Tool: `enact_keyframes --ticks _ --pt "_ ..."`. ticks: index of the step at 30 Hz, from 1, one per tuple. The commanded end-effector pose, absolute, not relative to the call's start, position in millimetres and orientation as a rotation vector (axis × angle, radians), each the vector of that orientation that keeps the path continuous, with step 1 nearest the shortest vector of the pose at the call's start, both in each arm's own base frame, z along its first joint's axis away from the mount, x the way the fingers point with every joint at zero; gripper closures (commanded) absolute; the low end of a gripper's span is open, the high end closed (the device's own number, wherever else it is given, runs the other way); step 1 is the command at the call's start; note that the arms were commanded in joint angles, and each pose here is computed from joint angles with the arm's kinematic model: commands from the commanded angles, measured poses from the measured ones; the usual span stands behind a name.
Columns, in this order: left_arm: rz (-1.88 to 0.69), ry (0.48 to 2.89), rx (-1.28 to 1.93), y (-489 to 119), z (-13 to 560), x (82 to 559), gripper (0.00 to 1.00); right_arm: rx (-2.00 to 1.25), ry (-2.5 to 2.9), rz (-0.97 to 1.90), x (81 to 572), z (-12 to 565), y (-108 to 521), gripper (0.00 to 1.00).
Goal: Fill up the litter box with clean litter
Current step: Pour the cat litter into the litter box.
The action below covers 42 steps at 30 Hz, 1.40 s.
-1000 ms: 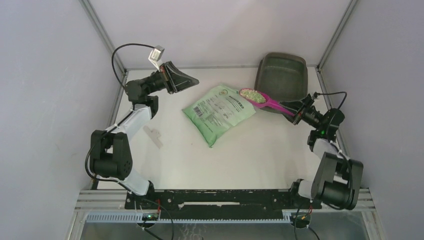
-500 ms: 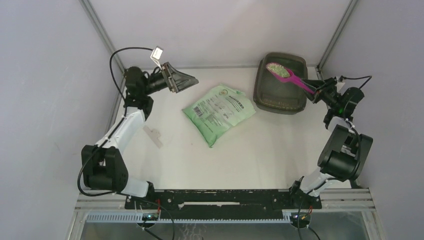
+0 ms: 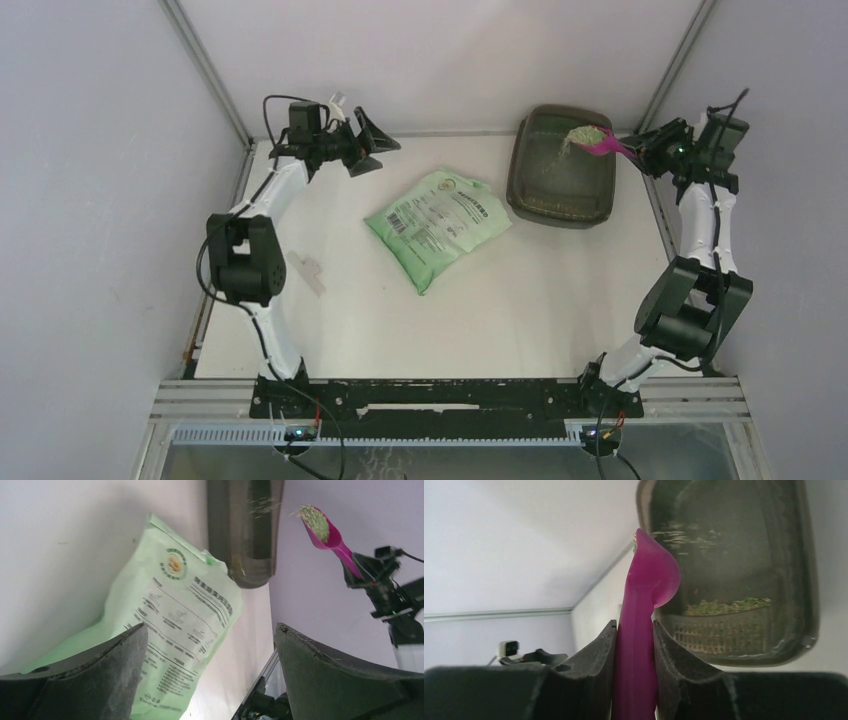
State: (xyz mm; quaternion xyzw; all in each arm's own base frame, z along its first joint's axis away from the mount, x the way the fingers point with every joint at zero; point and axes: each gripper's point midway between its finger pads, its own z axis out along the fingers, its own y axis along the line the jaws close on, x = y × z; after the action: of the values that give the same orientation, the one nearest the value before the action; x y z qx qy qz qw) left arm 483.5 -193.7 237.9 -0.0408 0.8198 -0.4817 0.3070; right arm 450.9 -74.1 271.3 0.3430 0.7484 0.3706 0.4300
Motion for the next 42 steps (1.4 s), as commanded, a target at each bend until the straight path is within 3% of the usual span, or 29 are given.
enact_keyframes --ticks 1,9,21,31,42 --pt "-1.311 2.099 -0.147 -195.8 264.3 519.0 0.00 0.744 2.019 0.590 454.1 262.0 -72.7 1.00" --pt "-1.240 2.120 -0.154 -198.9 233.0 579.2 0.00 0.564 2.109 0.239 482.4 259.3 -50.2 1.00" --pt "-1.243 1.997 0.084 -240.1 225.8 608.3 0.00 0.302 2.024 -0.383 492.9 280.1 -25.3 1.00" --pt "-1.360 1.948 0.136 -251.4 187.8 625.1 0.00 0.415 2.004 0.107 460.2 288.6 -1.3 1.00" --pt "-1.446 2.038 0.255 -299.7 141.4 594.7 0.00 0.351 2.009 0.396 438.4 297.4 29.9 1.00"
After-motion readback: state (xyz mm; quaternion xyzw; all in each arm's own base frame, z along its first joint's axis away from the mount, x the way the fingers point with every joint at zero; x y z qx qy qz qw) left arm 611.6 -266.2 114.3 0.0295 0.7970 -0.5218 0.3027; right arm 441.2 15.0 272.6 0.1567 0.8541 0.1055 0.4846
